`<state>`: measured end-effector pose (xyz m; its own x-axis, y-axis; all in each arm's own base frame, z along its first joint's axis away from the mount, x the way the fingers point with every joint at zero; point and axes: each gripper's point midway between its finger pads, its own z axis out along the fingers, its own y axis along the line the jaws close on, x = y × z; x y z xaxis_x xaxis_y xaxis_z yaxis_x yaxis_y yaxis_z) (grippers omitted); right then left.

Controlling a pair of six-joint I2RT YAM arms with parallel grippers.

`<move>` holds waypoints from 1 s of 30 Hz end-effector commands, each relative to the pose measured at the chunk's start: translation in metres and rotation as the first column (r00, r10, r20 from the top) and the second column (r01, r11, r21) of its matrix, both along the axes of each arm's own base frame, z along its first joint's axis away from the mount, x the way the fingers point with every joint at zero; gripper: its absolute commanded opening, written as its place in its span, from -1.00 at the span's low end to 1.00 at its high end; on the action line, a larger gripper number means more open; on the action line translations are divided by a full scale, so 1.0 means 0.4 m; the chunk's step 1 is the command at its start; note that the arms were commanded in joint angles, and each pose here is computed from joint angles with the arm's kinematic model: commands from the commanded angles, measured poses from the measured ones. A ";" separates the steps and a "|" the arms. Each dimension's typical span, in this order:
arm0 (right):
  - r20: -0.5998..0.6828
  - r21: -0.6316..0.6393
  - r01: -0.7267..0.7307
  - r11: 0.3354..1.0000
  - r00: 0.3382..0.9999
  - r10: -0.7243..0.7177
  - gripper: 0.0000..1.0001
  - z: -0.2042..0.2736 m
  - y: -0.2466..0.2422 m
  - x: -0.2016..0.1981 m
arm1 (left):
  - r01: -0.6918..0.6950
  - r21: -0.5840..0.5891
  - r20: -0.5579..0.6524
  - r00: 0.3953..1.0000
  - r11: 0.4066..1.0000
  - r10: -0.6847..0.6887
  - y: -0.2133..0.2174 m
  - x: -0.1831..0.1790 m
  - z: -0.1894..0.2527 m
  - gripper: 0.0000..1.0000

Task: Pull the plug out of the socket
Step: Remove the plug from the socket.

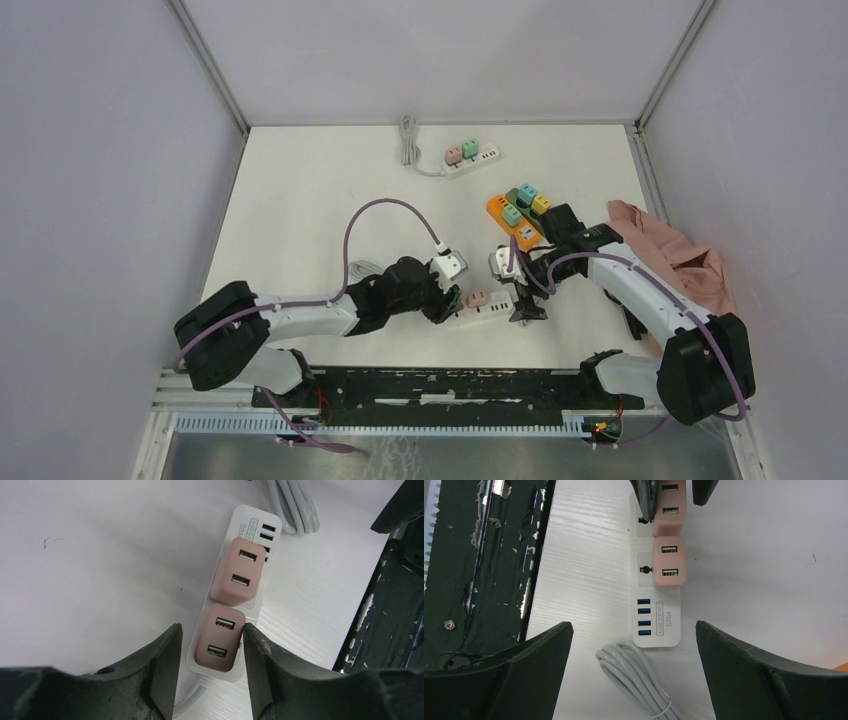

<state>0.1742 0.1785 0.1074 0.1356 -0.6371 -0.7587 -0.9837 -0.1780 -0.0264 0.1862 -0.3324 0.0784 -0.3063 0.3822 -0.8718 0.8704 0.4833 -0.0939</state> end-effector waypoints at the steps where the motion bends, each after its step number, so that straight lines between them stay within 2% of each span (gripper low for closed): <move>1: 0.008 0.016 0.009 1.000 1.000 -0.009 0.99 -0.001 0.007 0.013 | 0.060 -0.034 0.076 0.995 0.998 -0.057 -0.036 0.009 0.026 0.07; 3: 0.008 0.018 0.008 1.000 1.000 -0.008 0.99 -0.003 0.008 0.013 | 0.065 -0.023 0.074 0.995 0.998 -0.063 -0.035 0.010 0.015 0.02; 8: 0.000 0.021 0.008 1.000 1.000 -0.008 0.99 -0.008 0.010 0.013 | 0.074 -0.012 0.073 0.995 0.997 -0.073 -0.036 0.008 0.006 -0.30; 9: -0.001 0.021 0.008 1.000 1.000 -0.008 0.99 -0.008 0.010 0.014 | 0.077 -0.012 0.074 0.994 0.997 -0.076 -0.036 0.006 0.007 -0.43; 11: -0.003 0.023 0.007 1.000 1.000 -0.007 0.99 -0.011 0.011 0.014 | 0.088 -0.014 0.076 0.993 0.996 -0.087 -0.037 0.002 0.008 -0.88; 12: -0.005 0.029 0.010 1.000 1.000 -0.010 0.99 -0.011 0.014 0.016 | 0.093 -0.015 0.079 0.993 0.996 -0.092 -0.036 0.001 0.009 -0.93; 17: -0.031 0.106 0.072 0.992 0.997 -0.070 0.99 -0.013 0.050 0.043 | 0.171 -0.047 0.132 0.978 0.984 -0.163 -0.034 -0.025 0.024 -0.94; 23: 0.012 0.074 0.121 0.990 0.992 -0.123 1.00 -0.039 0.052 0.082 | 0.226 -0.091 0.187 0.960 0.970 -0.206 -0.020 -0.053 0.045 -0.94; 30: 0.136 -0.056 -0.026 0.998 0.990 0.033 1.00 -0.100 0.052 0.045 | 0.222 -0.099 0.185 0.962 0.970 -0.201 -0.016 -0.055 0.036 -0.94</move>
<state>0.1927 0.1987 0.0776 0.1413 -0.6445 -0.7514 -0.9884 -0.1342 -0.0708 0.1650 -0.3283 0.0710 -0.1484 0.3881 -0.9096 0.9460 0.3237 -0.0162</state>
